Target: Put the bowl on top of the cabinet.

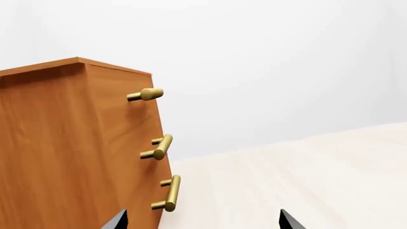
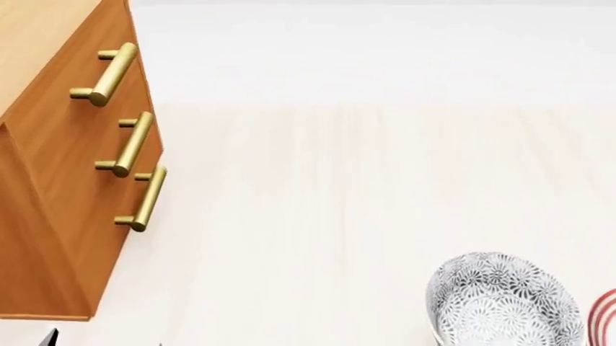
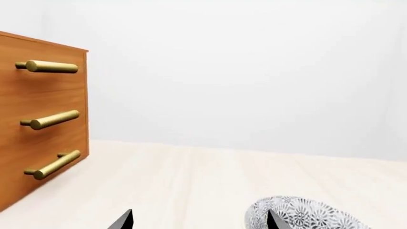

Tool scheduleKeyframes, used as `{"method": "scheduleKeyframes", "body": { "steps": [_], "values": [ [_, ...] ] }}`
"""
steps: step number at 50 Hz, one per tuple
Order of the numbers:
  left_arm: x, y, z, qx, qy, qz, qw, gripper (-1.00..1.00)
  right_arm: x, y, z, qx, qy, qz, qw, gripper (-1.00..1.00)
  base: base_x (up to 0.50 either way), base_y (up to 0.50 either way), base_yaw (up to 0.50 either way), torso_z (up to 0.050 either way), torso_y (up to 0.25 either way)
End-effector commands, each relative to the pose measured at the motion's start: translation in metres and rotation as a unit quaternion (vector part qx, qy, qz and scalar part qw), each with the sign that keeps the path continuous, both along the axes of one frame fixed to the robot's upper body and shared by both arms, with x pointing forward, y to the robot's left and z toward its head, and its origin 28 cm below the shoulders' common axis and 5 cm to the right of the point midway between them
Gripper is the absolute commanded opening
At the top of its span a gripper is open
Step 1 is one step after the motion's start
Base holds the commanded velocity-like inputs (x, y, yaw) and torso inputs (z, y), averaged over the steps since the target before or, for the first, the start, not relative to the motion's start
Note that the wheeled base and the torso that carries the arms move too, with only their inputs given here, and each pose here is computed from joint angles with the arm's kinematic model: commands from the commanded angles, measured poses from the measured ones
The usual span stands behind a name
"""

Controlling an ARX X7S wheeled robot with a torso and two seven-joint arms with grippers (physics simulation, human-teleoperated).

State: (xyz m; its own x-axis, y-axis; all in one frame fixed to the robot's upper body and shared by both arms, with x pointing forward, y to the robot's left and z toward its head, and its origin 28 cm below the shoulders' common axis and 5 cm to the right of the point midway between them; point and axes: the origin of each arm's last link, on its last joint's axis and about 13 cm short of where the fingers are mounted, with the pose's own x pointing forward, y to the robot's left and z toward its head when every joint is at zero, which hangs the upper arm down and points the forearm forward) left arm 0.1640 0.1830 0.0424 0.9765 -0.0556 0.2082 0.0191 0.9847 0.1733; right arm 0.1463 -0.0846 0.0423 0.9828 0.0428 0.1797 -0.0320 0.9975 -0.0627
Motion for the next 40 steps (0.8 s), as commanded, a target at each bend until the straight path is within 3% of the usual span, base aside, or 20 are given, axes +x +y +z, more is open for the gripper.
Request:
{"method": "scheduleKeyframes", "body": {
  "steps": [1, 17, 40],
  "values": [
    [0.0017, 0.0005, -0.0005, -0.002, 0.006, -0.004, 1.000, 1.00, 0.0009, -0.0004, -0.0003, -0.004, -0.004, 0.001, 1.000, 1.00, 0.24, 0.00, 0.00, 0.000, 0.000],
    [0.0013, 0.0006, 0.0002, -0.002, 0.005, -0.004, 1.000, 1.00, 0.0012, 0.0001, 0.0001, -0.007, -0.004, -0.001, 1.000, 1.00, 0.23, 0.00, 0.00, 0.000, 0.000],
    [0.0011, 0.0010, 0.0004, -0.002, 0.004, -0.002, 1.000, 1.00, 0.0013, 0.0017, -0.0020, -0.018, -0.002, 0.004, 1.000, 1.00, 0.02, 0.00, 0.00, 0.000, 0.000]
  ]
}}
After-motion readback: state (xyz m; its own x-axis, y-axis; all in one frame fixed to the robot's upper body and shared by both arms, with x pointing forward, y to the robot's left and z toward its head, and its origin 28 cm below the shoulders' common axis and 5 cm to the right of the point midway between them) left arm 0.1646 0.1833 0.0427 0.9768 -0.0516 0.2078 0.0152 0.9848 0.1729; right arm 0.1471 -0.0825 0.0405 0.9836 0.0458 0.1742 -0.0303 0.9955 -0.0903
